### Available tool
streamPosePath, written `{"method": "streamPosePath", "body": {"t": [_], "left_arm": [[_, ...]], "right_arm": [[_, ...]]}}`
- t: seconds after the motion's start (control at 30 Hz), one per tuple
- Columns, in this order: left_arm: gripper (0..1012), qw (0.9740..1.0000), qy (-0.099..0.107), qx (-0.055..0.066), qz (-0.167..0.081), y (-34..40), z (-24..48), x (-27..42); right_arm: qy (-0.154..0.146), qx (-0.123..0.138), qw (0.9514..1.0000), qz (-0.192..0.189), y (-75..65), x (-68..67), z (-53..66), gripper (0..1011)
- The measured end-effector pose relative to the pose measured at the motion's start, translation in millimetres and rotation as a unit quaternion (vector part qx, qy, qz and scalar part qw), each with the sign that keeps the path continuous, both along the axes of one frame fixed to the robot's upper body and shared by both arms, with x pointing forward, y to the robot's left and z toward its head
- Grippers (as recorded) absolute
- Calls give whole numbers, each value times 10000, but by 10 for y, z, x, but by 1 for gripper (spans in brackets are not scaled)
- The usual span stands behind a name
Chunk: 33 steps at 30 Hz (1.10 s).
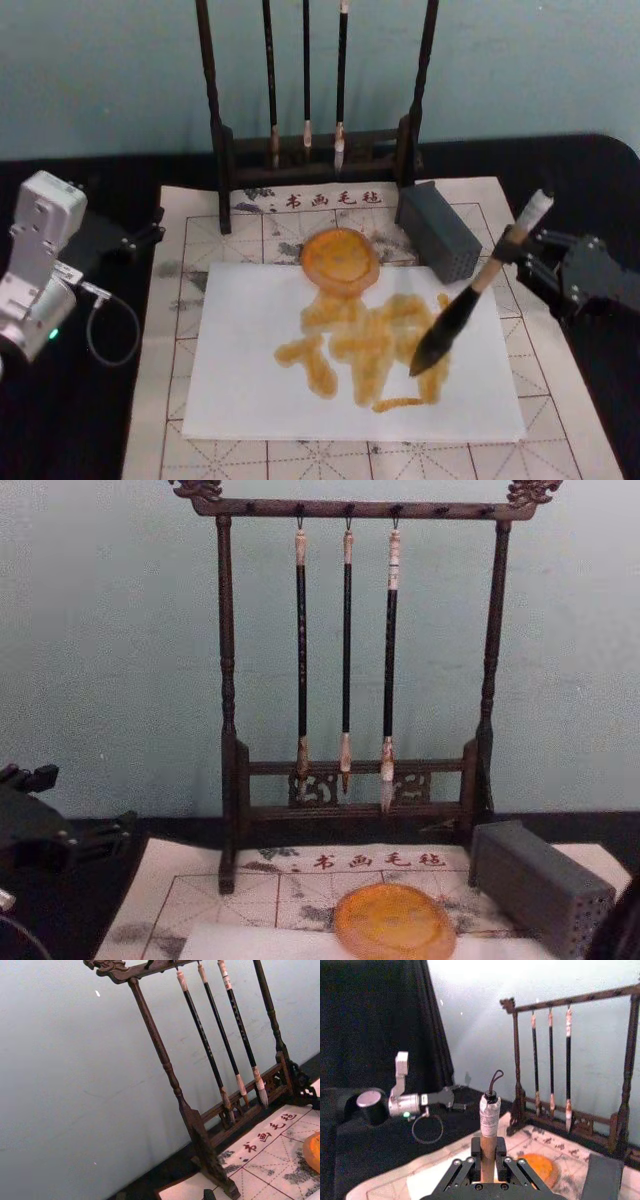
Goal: Pick up the brush from the inkstone, write on the paper, then place the brush back to its original position.
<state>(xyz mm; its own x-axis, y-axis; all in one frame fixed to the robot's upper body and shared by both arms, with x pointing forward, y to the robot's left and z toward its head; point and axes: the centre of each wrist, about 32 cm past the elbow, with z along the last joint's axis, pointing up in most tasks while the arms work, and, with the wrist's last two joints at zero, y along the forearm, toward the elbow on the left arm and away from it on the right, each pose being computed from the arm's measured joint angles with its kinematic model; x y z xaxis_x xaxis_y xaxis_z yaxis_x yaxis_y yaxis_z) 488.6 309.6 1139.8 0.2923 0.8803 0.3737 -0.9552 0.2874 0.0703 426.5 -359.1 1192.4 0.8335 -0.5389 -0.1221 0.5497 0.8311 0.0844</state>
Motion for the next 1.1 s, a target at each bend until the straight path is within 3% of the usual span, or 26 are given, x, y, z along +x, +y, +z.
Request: {"method": "streamPosePath", "body": {"t": [0.17,0.27,0.5,0.63,0.83,0.93,0.97,1.07,1.1], "left_arm": [[1001,10000,0,0,0,0,0,0],[1001,10000,0,0,0,0,0,0],[1001,10000,0,0,0,0,0,0],[1001,10000,0,0,0,0,0,0],[1001,10000,0,0,0,0,0,0],[1001,10000,0,0,0,0,0,0],[1001,10000,0,0,0,0,0,0],[1001,10000,0,0,0,0,0,0],[1001,10000,0,0,0,0,0,0]], "right_arm": [[-12,213,9997,-68,30,97,14,192],[76,489,9987,-155,68,197,16,192],[409,1136,9916,-455,194,429,2,192],[760,1515,9828,-731,297,602,-20,192],[1138,1805,9724,-947,377,784,-56,192],[1407,1997,9639,-1062,405,880,-90,192],[1552,2097,9588,-1123,422,924,-110,192],[1729,2223,9519,-1211,439,981,-137,192],[1849,2314,9467,-1268,458,1021,-158,192]]}}
